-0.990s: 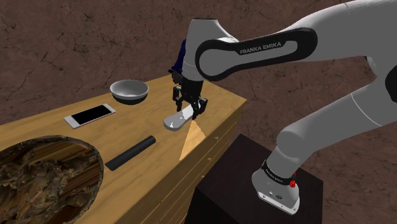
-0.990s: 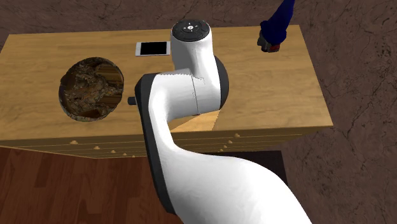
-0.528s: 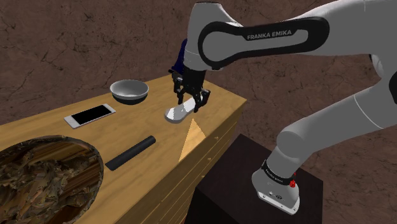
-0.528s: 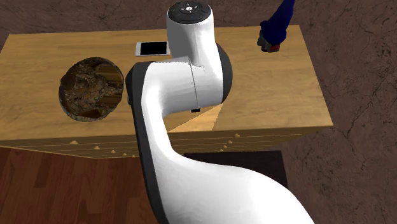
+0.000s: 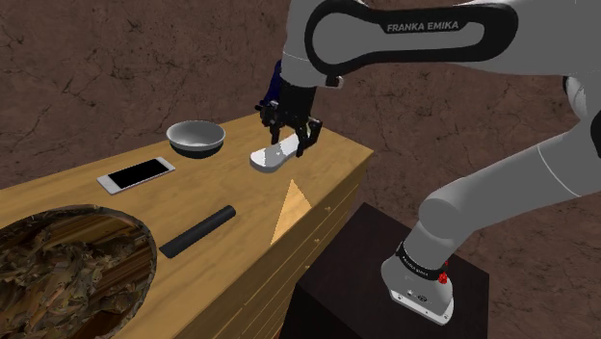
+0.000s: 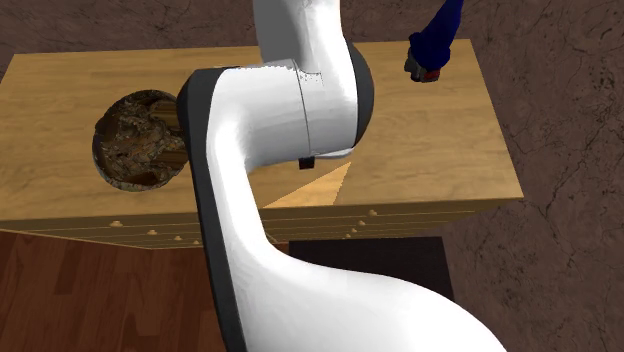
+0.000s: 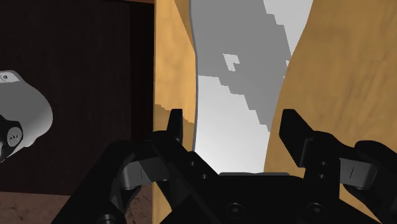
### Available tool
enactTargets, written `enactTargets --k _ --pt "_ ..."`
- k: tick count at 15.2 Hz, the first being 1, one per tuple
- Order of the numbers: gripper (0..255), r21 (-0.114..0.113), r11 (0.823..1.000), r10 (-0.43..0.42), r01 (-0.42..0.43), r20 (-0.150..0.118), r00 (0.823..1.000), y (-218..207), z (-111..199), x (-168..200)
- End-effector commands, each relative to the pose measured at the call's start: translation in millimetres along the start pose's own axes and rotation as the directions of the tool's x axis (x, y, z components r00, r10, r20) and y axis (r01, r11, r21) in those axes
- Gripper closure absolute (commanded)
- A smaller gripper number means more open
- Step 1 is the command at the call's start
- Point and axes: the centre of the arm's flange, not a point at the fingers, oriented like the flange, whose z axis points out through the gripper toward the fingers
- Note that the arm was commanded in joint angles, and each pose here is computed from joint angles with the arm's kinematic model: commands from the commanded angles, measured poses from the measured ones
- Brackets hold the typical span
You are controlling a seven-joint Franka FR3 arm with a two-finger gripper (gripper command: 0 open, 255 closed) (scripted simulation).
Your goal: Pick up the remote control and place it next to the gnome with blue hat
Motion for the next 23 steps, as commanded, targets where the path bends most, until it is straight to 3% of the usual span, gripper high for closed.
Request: enactTargets --k 1,23 --pt "255 0.0 1.0 0.0 0.0 0.0 1.0 -1.1 -10.9 0.4" --pt "255 0.0 1.0 0.0 0.0 0.0 1.0 -3.2 -127.1 -0.6"
